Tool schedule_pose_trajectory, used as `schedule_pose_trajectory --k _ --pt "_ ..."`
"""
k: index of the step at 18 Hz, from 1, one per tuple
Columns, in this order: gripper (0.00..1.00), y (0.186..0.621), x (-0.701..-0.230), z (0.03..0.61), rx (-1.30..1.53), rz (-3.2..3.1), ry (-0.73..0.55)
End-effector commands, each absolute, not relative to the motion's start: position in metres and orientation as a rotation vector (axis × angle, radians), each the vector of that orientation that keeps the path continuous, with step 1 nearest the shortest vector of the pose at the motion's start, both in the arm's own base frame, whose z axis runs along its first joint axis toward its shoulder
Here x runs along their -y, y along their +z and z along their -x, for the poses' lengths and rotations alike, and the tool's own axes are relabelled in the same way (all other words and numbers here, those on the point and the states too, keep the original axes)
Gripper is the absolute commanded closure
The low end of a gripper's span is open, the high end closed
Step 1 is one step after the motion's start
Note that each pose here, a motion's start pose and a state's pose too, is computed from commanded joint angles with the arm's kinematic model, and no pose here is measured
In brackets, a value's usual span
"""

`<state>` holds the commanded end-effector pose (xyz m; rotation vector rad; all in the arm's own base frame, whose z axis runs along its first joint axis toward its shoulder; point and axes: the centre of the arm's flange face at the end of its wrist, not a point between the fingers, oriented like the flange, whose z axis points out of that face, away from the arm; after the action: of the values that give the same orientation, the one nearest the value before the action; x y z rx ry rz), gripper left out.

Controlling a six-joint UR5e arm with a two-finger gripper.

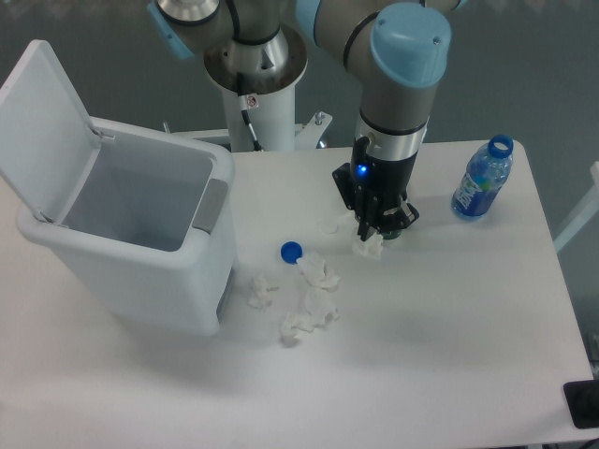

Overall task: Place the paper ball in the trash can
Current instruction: 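Close the gripper on the crumpled white paper ball near the bottle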

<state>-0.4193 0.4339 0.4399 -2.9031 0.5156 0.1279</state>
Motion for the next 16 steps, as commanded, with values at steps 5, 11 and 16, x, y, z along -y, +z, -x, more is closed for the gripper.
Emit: schedule_pose_trajectory --k 5,11,16 --pt "0.97 0.444 -0.435 0.420 -0.438 2.907 0.131" --pt "0.97 0.454 -0.436 0.422 -0.365 2.902 0.146" --pt "0.97 0.491 -0.436 0.408 -0.123 2.835 0.158"
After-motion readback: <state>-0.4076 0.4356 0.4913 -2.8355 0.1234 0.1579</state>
